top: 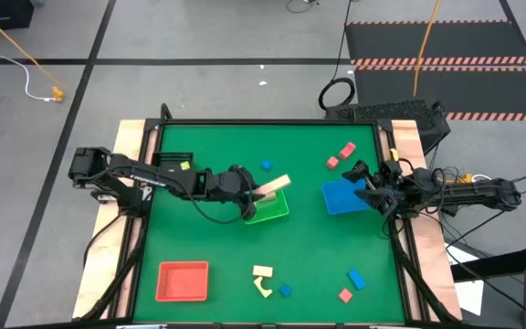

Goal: Sort & place blocks by color
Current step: Put the top light brown block into the green bin

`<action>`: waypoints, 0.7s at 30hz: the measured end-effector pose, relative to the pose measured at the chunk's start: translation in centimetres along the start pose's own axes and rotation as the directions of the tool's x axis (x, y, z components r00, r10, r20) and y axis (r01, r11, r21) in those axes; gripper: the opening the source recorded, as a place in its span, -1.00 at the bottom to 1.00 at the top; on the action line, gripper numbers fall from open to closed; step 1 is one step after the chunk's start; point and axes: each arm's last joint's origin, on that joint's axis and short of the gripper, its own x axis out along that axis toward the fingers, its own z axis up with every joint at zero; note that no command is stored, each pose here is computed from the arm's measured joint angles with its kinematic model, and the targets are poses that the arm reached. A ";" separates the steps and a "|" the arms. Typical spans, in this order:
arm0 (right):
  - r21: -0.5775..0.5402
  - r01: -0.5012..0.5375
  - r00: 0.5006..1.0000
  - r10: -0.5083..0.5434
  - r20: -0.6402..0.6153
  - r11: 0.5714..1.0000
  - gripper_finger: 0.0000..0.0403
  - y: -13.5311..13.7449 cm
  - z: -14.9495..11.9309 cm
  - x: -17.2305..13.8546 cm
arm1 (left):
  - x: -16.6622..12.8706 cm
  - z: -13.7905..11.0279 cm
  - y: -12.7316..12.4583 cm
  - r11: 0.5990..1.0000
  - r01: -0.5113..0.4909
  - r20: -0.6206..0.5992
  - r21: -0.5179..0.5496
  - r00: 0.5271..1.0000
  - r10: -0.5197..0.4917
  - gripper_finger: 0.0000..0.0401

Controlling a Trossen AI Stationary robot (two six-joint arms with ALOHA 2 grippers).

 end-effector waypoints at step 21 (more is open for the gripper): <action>0.007 -0.001 0.996 0.001 0.088 1.000 0.61 0.3 0.7 0.0 | -0.7 -2.6 -2.3 0.998 -0.014 -0.142 -0.068 0.990 0.004 -0.09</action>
